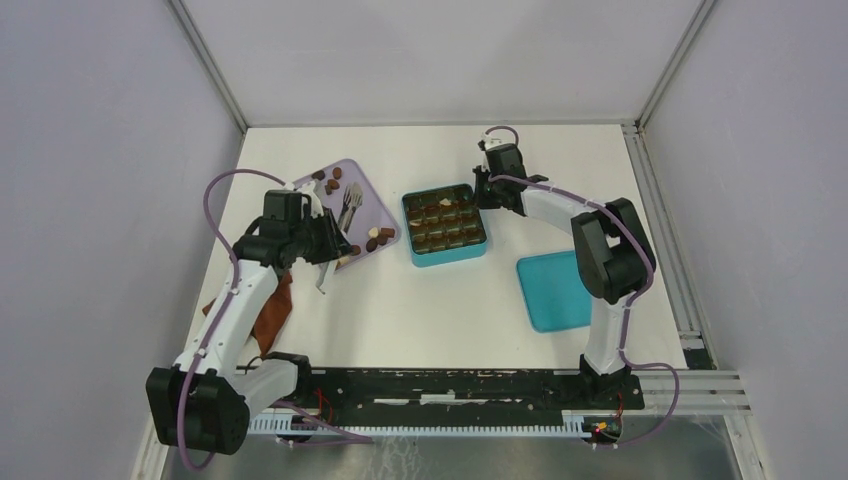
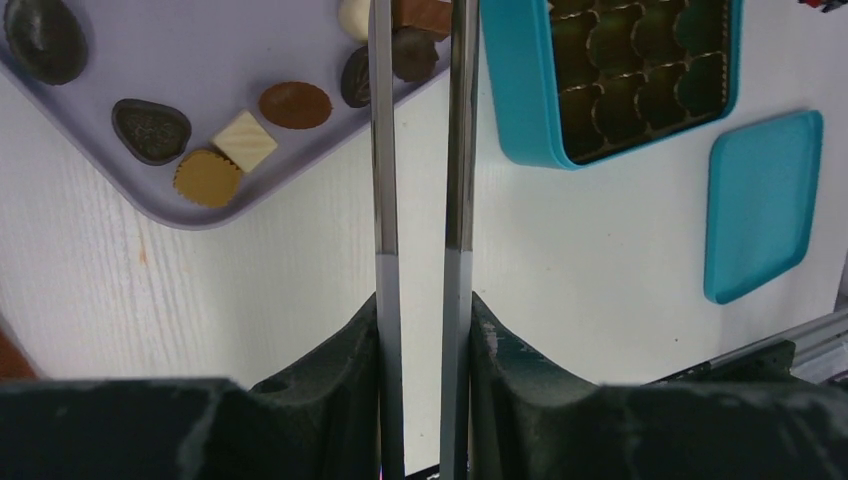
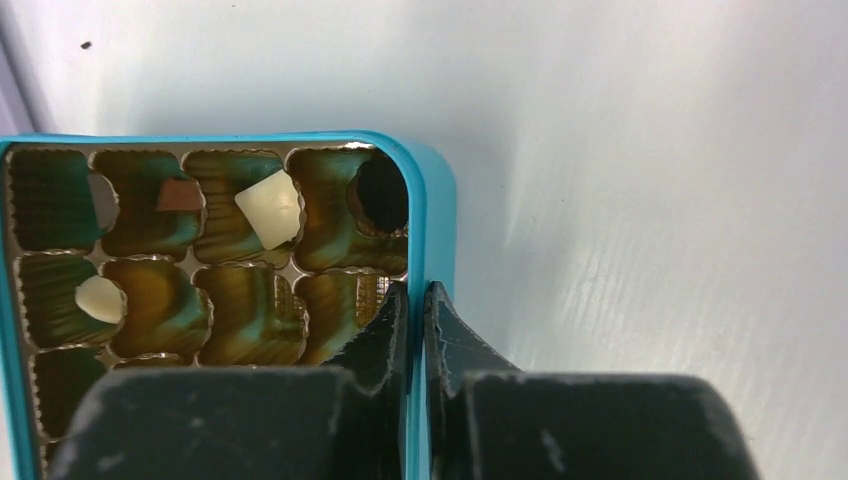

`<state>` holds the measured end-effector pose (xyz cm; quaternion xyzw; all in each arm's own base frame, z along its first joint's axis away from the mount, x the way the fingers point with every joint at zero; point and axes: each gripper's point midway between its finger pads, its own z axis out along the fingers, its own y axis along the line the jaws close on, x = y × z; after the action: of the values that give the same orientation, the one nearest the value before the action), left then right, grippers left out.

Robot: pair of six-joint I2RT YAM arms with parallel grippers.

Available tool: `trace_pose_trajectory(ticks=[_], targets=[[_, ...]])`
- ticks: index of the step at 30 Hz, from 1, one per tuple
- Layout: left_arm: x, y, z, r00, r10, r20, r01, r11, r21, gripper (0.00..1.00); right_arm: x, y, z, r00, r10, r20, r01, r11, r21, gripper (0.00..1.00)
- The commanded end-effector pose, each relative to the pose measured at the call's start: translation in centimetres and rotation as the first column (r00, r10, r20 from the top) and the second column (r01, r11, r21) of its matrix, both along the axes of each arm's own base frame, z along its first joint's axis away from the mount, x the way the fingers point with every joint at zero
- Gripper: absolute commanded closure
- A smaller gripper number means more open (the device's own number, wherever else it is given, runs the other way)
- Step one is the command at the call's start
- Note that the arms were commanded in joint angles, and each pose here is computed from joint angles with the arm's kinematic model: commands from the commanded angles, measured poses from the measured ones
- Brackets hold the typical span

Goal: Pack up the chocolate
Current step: Pick up the packing box from the center of the board.

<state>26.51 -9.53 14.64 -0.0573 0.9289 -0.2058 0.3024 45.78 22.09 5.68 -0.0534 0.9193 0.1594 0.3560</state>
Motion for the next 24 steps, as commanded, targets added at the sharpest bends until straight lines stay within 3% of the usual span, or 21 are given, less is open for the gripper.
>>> trace_pose_trajectory(ticks=[1, 15, 24], targets=[[0.6, -1.9, 3.3, 0.993, -0.029, 0.115, 0.043, 0.991, -0.127, 0.98, 2.1, -0.4, 2.5, 0.993, -0.044, 0.105, 0.049, 0.998, -0.042, 0.99], [0.3, -4.8, 5.8, 0.976, -0.106, 0.189, 0.158, 0.946, -0.285, 0.98, 3.5, 0.3, 12.9, 0.906, -0.04, 0.421, 0.051, 0.999, -0.015, 1.0], [0.1, -7.0, 8.7, 0.938, -0.169, 0.303, 0.279, 0.886, -0.37, 0.98, 1.6, 0.5, 16.0, 0.856, -0.013, 0.517, 0.033, 0.999, -0.03, 1.0]])
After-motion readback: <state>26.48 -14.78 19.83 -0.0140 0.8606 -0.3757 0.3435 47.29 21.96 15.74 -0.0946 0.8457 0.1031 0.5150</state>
